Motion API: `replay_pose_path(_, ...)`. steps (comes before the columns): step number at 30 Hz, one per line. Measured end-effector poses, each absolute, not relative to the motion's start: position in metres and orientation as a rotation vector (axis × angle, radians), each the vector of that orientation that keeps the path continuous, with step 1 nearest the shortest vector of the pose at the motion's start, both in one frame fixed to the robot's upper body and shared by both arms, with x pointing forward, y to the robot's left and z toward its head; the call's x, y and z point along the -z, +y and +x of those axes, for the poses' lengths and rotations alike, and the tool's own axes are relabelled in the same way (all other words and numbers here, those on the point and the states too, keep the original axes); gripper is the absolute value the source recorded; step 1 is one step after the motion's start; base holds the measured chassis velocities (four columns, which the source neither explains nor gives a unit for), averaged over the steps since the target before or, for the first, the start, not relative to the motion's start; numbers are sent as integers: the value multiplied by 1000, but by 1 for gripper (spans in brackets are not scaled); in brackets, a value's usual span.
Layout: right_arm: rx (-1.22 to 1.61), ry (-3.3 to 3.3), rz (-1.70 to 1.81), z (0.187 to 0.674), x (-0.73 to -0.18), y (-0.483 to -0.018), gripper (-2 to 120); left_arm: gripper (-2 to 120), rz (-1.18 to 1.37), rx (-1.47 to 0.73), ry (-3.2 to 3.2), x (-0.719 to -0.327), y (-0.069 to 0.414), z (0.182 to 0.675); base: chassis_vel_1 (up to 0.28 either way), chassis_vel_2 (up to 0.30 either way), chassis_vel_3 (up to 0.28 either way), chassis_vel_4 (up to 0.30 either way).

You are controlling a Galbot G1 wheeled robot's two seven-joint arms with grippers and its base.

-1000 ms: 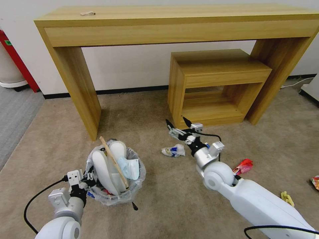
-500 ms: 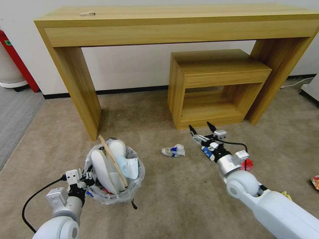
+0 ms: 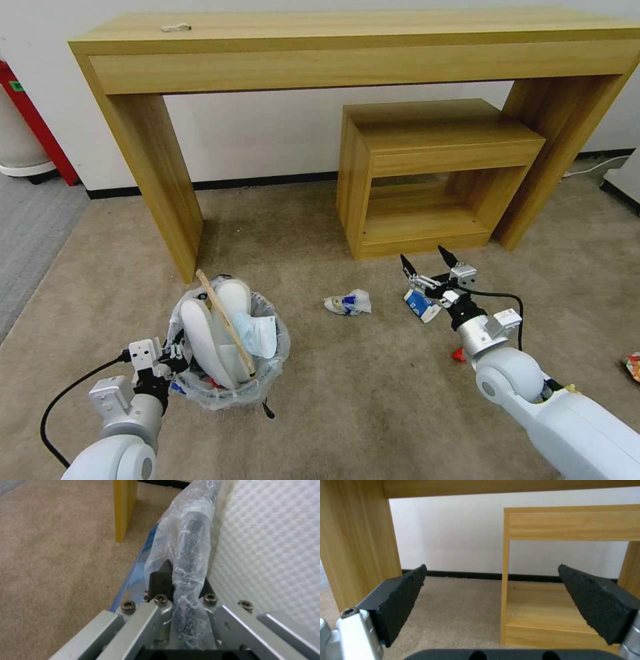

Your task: Pick up the trash bin and place the garbage on the floor into it.

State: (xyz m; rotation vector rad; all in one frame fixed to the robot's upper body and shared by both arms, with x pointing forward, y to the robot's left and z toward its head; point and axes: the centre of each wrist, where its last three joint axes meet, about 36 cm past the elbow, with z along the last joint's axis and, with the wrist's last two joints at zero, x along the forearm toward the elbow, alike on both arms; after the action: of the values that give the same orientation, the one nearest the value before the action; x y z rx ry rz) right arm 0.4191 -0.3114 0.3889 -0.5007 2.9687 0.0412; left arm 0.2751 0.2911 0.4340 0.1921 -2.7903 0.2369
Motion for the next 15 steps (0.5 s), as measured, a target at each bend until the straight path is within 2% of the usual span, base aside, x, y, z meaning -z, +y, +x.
replay_pose_path(6, -36, 2961, -507, 420, -386, -310, 100, 3, 194, -236, -2792, -434, 291, 275, -22, 14, 21, -19)
replay_pose_path(15, -46, 2964, -510, 422, -381, -306, 100, 3, 194, -240, -2792, -433, 291, 276, -134, 150, 133, -136)
